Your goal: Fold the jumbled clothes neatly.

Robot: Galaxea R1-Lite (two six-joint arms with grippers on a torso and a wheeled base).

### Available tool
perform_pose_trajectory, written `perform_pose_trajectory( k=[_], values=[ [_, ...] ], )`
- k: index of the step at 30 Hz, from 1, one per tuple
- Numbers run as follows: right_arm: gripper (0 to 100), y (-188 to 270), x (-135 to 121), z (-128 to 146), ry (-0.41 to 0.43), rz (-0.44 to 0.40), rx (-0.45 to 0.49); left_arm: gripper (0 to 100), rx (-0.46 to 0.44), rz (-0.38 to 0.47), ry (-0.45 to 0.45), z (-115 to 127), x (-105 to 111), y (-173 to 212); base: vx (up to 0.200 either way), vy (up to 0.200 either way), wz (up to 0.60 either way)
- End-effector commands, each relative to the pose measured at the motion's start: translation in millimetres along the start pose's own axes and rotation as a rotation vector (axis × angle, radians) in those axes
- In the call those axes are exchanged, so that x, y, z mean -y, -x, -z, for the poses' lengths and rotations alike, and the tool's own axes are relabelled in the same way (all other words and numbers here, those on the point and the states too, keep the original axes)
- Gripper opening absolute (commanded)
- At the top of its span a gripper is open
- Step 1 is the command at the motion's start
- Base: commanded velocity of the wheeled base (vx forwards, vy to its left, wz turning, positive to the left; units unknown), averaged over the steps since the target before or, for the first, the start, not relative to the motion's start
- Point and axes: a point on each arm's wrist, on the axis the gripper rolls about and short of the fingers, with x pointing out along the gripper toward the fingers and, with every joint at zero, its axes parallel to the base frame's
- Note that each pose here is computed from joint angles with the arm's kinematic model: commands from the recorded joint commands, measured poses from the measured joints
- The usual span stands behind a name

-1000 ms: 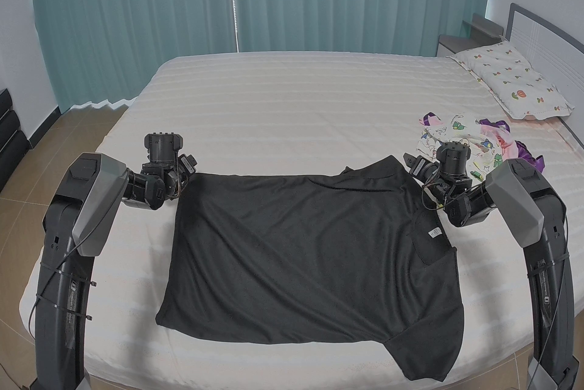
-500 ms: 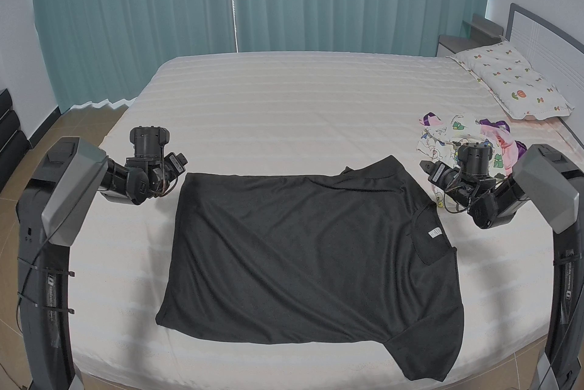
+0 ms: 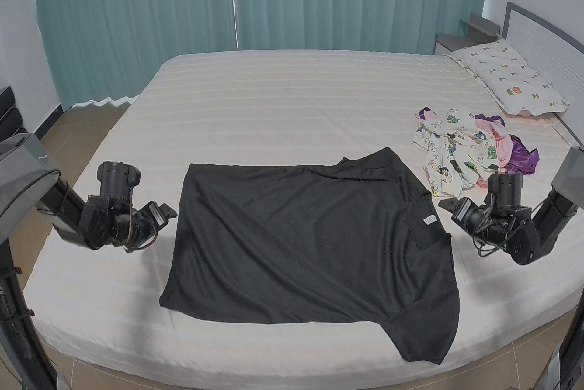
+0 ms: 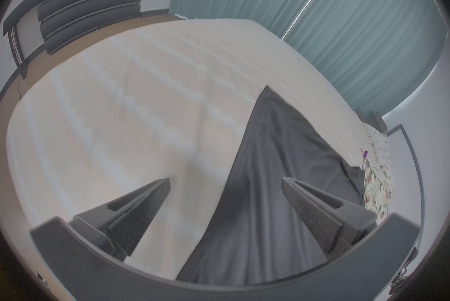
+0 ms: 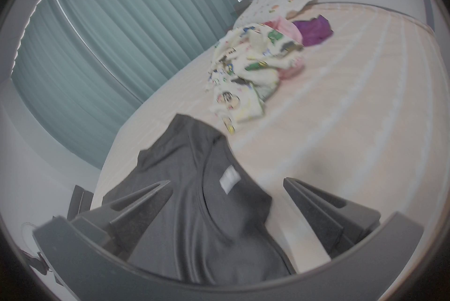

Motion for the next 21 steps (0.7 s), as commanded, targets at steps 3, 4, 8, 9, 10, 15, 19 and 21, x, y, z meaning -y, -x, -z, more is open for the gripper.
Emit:
perform_pose_trajectory(
  k=[3, 4, 8, 9, 10, 15, 19, 21],
  values=[
    [100, 84, 29, 50, -0.117, -0.026, -0.119, 100, -0.094, 0.043, 0.032, 70, -54, 50, 0.0, 0.0, 0.0],
    [100, 84, 29, 52, -0.127, -0.031, -0.118, 100, -0.092, 0.048, 0.039, 71, -53, 49, 0.0, 0.0, 0.0],
    [100, 88, 31, 55, -0.149, -0.039, -0.111, 100, -0.116, 0.047, 0.132, 77, -52, 45, 0.0, 0.0, 0.0],
    [100, 90, 32, 56, -0.149, -0.038, -0.112, 100, -0.123, 0.043, 0.136, 79, -52, 44, 0.0, 0.0, 0.0],
    [100, 91, 33, 57, -0.151, -0.036, -0.116, 100, -0.134, 0.039, 0.125, 83, -51, 43, 0.0, 0.0, 0.0],
    [100, 92, 36, 60, -0.153, -0.02, -0.13, 100, -0.159, 0.036, 0.117, 91, -50, 44, 0.0, 0.0, 0.0],
    [100, 90, 38, 62, -0.154, -0.013, -0.143, 100, -0.182, 0.028, 0.109, 97, -49, 42, 0.0, 0.0, 0.0],
    [100, 91, 39, 64, -0.151, -0.005, -0.149, 100, -0.187, 0.029, 0.119, 99, -48, 40, 0.0, 0.0, 0.0]
  ],
)
